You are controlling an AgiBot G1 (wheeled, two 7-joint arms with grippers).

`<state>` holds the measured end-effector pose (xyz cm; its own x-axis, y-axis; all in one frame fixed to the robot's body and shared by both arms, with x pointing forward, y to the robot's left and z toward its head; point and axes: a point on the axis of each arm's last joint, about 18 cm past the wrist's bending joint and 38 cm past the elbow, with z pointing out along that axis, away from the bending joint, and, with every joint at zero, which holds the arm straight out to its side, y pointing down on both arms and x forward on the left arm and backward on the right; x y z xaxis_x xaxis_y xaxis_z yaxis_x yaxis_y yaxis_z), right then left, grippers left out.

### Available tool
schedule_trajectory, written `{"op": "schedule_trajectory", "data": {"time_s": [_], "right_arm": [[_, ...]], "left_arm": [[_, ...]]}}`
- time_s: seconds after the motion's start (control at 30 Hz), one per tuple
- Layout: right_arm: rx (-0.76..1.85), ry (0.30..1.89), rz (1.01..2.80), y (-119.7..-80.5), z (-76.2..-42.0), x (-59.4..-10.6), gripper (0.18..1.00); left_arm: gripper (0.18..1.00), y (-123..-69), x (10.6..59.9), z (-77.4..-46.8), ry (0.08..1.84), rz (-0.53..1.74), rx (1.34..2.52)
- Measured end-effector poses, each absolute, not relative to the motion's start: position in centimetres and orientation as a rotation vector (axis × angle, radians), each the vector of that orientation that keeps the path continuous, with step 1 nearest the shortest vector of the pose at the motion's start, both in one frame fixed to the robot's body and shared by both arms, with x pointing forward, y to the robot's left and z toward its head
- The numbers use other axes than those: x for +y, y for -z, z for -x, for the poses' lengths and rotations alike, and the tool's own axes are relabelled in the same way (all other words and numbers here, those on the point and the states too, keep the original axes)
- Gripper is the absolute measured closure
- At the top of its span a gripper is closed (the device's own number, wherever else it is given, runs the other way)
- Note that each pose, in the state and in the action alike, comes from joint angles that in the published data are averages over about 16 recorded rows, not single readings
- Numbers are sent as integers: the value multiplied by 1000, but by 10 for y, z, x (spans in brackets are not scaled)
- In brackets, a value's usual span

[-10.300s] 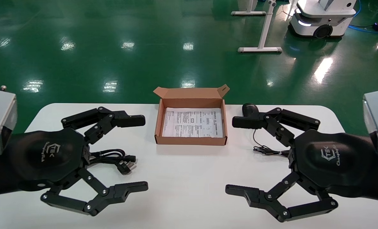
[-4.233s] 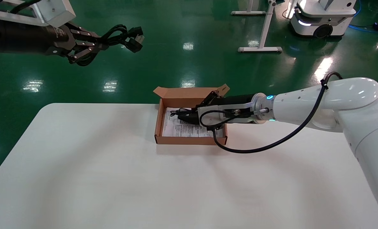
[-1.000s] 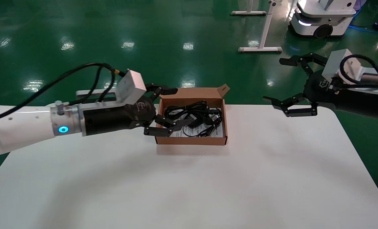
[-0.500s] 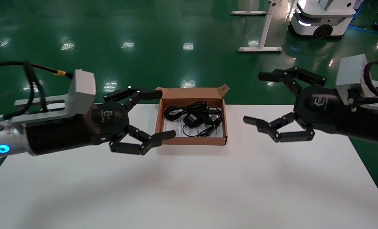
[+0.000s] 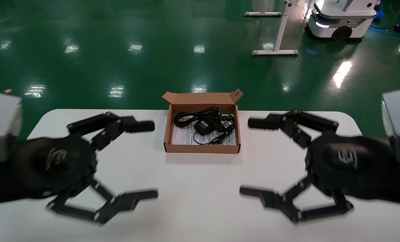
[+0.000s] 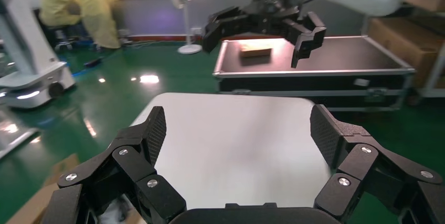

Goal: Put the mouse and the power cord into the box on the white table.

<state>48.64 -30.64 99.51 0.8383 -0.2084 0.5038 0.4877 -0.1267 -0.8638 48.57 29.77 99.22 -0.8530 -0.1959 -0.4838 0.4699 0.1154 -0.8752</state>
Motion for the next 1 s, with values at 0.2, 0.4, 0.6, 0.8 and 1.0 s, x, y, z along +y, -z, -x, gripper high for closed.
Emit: {"op": "schedule_trajectory", "data": {"time_s": [0.2, 0.4, 0.6, 0.8, 1.0], "right_arm": [[-240, 537, 1596, -991, -470, -300, 178], [-244, 524, 1596, -990, -467, -299, 178], [-239, 536, 1596, -991, -470, -301, 178], [-235, 544, 1595, -991, -473, -301, 178], [-233, 549, 1595, -992, -474, -302, 178]], "left_arm": [[184, -993, 300, -471, 1797, -296, 1928], [184, -993, 300, -469, 1798, -301, 1929], [184, -993, 300, -471, 1800, -292, 1927], [184, -992, 300, -473, 1799, -286, 1926], [184, -992, 300, -474, 1799, -282, 1926]]}}
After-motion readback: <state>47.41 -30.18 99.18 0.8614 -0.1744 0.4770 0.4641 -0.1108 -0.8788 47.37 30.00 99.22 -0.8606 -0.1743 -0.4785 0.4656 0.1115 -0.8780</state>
